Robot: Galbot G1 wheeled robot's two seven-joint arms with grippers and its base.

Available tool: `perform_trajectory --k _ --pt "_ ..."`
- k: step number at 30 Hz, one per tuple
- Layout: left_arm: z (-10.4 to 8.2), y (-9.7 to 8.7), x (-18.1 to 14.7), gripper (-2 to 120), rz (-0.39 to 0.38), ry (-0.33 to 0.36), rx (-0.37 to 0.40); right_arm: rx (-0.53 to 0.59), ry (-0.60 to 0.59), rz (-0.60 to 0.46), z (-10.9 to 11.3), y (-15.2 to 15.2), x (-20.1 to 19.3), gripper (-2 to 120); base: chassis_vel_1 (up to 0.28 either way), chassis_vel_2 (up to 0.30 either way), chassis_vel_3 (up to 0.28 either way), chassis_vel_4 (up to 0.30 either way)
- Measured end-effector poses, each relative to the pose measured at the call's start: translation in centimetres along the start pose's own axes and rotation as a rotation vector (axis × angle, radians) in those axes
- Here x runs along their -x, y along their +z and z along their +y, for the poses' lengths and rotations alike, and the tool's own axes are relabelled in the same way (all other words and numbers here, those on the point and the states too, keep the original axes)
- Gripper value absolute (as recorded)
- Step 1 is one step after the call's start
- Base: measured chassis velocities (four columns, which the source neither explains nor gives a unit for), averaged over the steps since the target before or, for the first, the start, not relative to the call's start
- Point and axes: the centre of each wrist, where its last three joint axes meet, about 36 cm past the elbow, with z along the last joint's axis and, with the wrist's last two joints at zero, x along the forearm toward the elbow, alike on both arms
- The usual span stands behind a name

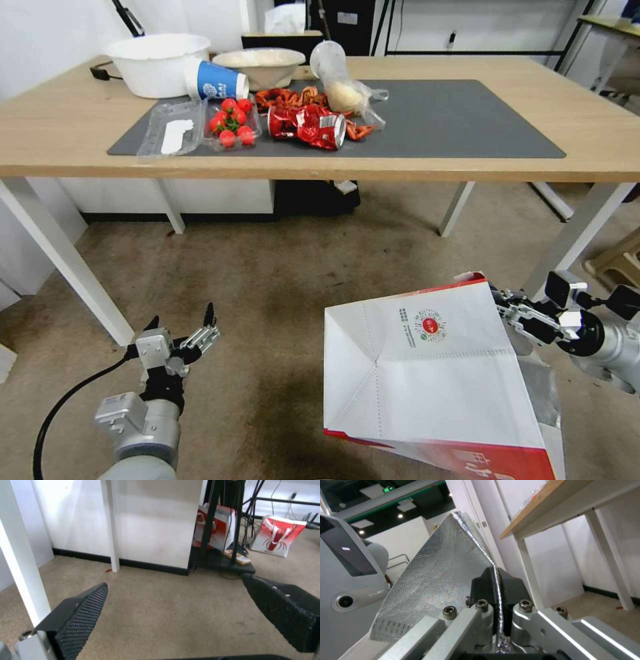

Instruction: Pick up the food delivery bag from the floor and place it on the table.

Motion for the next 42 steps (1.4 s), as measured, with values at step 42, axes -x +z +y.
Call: perform_trajectory --k 42 --pt "0.03 0.10 0.29 100 -0.005 0.003 -0.006 0.001 -0.005 -0.021 0.12 0.18 -0.02 0 0.000 0.000 0.000 0.000"
